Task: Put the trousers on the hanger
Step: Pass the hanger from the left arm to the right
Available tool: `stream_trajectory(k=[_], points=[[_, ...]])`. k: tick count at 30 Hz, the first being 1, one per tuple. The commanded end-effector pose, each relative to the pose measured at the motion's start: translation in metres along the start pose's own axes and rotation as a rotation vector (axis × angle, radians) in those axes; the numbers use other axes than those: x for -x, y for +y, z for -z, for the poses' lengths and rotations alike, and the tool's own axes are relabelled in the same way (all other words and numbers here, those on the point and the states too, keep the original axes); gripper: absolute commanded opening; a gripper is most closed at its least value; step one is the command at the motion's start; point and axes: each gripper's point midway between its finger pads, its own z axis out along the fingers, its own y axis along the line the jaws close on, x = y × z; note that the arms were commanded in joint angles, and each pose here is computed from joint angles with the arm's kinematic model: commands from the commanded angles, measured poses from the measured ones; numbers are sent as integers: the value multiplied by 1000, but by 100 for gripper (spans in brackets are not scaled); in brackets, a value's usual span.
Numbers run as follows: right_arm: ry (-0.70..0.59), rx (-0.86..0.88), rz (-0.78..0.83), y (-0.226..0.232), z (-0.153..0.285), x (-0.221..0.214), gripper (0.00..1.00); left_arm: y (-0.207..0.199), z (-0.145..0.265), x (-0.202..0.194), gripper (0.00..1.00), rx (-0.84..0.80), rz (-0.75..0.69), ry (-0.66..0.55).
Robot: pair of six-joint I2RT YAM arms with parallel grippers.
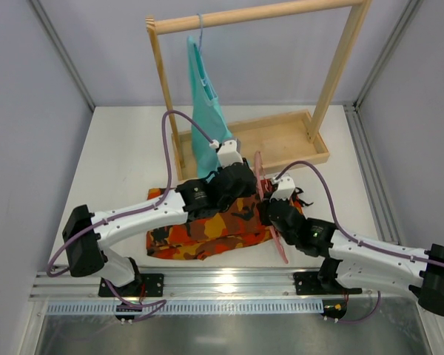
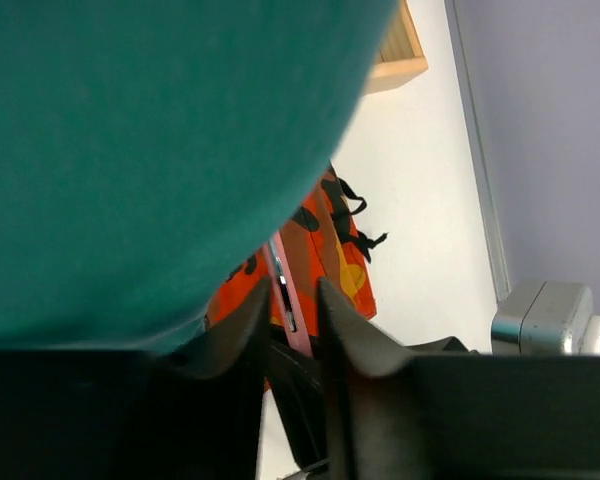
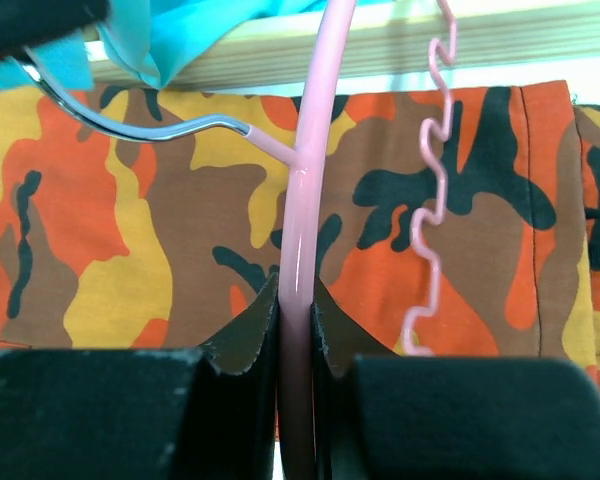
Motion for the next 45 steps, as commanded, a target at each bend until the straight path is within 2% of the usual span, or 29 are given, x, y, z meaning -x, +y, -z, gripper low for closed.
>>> stream_trajectory(k=[1, 5, 6, 7, 11, 15, 16, 17, 19, 22, 24, 29, 33, 36, 41, 45], points=[[-66, 39, -89, 5, 4, 14, 4, -11, 9, 18, 33, -38, 18, -28], [-78, 106, -136, 7, 16, 13, 4, -20, 20, 25, 50, -88, -24, -17], [-81, 133, -148, 9, 20, 15, 4, -22, 23, 27, 61, -101, -32, -14], [-83, 156, -163, 11, 25, 17, 4, -28, 28, 29, 65, -127, -32, -3], [-104, 300, -236, 27, 49, 31, 4, -27, 44, 29, 76, -130, -87, 64], [-31, 398, -264, 40, 61, 17, 4, -19, 61, 39, 84, -122, -82, 68], [1, 428, -252, 44, 65, 12, 4, -15, 63, 40, 94, -110, -81, 76], [14, 437, -240, 46, 67, 12, 4, -12, 70, 47, 100, -109, -75, 70], [48, 442, -208, 45, 70, 5, 4, 9, 75, 52, 100, -46, -77, 82], [22, 448, -199, 43, 76, 13, 4, 31, 88, 70, 100, -23, -55, 47], [-13, 464, -243, 46, 78, 24, 4, 51, 93, 80, 100, -8, -20, 28], [-45, 528, -340, 64, 71, 29, 4, 99, 87, 81, 100, 75, 30, 89], [-114, 554, -390, 73, 66, 46, 4, 134, 92, 88, 100, 159, 52, 52], [-145, 563, -420, 78, 62, 54, 4, 167, 94, 97, 99, 209, 130, 15], [-195, 539, -519, 78, 48, 57, 4, 229, 85, 76, 94, 314, 247, 55], [-224, 508, -563, 75, 41, 63, 4, 257, 83, 63, 94, 357, 272, 57]])
